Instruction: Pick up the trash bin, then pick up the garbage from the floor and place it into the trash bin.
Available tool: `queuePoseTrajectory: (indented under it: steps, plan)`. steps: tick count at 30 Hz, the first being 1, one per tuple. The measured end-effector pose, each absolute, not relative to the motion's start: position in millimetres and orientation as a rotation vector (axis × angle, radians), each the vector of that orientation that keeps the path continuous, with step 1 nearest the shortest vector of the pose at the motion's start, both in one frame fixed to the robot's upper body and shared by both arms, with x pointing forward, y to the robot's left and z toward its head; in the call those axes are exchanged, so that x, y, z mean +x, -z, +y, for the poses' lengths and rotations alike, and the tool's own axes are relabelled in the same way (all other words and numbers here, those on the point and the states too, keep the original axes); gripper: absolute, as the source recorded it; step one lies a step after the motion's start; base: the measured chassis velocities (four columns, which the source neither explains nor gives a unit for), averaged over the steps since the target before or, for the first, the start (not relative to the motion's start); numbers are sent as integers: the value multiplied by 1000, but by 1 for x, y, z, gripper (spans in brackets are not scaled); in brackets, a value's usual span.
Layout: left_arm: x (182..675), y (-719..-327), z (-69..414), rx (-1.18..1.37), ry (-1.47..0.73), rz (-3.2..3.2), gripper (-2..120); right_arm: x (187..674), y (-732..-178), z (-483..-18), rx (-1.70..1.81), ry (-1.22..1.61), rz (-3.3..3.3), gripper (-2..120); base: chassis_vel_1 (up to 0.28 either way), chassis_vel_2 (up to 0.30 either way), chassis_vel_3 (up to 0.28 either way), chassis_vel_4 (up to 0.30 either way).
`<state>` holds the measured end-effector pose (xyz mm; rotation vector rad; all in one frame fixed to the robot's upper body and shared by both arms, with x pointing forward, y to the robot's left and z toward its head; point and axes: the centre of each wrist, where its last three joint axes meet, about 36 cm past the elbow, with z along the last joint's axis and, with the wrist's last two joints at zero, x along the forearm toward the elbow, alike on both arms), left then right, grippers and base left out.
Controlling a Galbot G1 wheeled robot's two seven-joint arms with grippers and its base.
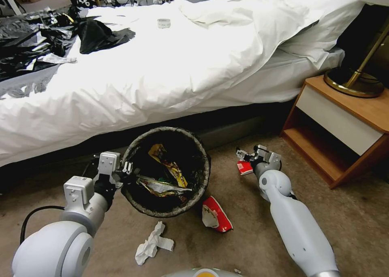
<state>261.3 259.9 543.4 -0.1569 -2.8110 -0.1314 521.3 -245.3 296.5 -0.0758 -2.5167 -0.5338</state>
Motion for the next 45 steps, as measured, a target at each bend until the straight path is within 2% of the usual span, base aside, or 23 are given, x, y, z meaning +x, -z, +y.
queuePoseTrajectory:
  steps: [18,45]
  plan:
    - [261,-543,262,-146,156,-2807,1,569,-265,-225,-247,503,-2440,100,0,0,0,0]
    - [262,-544,260,-151,164,-2819,1,590,-220,-225,-325,451,-2365,100,0,0,0,0]
